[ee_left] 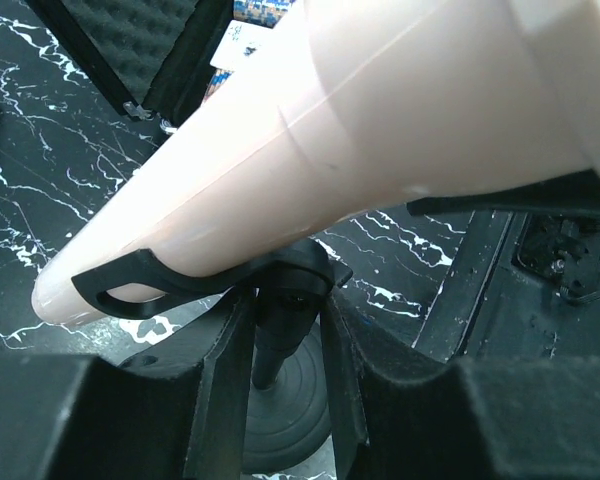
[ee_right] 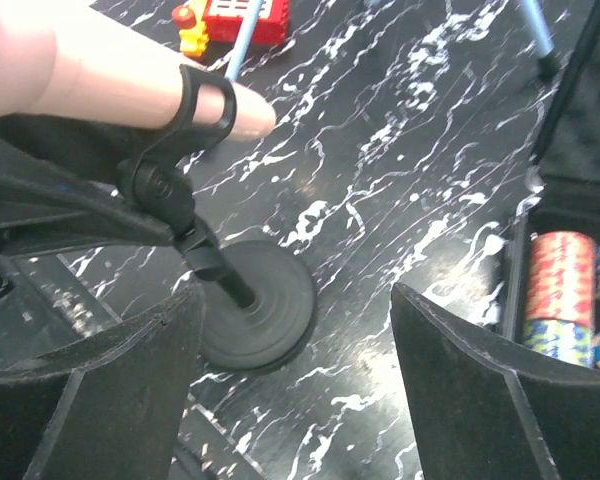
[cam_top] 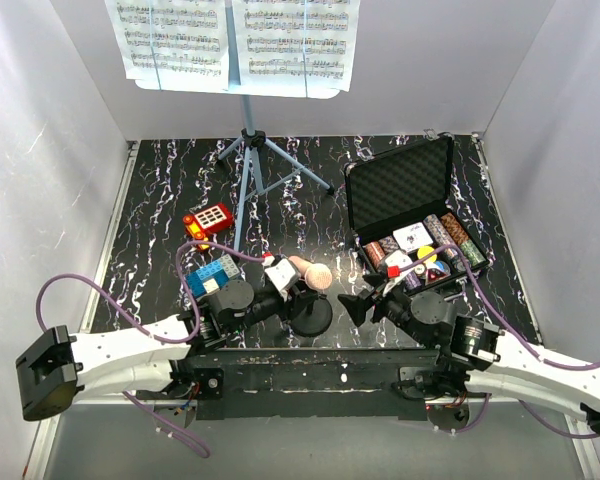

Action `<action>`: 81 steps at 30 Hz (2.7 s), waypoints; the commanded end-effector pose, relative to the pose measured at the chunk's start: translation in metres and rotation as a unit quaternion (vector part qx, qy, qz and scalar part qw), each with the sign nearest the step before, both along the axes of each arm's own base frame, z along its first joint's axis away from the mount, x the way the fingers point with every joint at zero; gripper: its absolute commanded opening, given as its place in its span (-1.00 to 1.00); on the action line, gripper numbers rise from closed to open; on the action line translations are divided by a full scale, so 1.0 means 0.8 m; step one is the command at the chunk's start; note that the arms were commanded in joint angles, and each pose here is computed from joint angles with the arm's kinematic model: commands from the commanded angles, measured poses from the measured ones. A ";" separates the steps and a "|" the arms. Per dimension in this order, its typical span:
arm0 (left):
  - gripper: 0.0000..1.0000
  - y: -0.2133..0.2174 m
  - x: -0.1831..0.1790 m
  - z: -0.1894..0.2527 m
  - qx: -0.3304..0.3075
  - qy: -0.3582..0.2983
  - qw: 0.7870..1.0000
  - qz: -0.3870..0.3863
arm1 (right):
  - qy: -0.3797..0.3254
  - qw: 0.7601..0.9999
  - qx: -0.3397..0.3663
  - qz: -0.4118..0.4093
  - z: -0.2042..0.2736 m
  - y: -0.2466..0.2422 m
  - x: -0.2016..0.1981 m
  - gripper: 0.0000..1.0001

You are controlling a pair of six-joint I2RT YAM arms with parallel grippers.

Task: Pack up the instrument practice props
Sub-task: Unscrew the knob on the microphone stand.

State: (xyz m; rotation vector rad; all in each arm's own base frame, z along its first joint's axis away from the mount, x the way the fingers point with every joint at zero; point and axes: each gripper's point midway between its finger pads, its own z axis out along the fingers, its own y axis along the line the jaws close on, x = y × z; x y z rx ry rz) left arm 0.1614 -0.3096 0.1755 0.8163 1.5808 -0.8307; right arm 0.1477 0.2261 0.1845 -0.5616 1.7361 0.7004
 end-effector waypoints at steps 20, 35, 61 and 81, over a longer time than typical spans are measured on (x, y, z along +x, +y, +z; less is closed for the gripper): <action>0.58 0.034 0.010 0.013 0.050 -0.008 0.998 0.047 | -0.053 0.997 -0.017 -0.055 0.041 -0.027 0.023 0.74; 0.96 0.114 0.029 0.011 -0.038 0.177 0.942 0.282 | -0.039 0.996 -0.033 -0.076 0.034 -0.031 0.027 0.76; 0.96 0.017 -0.023 0.019 -0.053 0.230 0.961 0.145 | -0.022 0.994 -0.034 -0.099 0.025 -0.037 0.031 0.77; 0.79 0.003 0.001 -0.002 -0.065 0.172 0.924 0.336 | -0.010 0.994 -0.017 -0.106 0.021 -0.045 0.028 0.76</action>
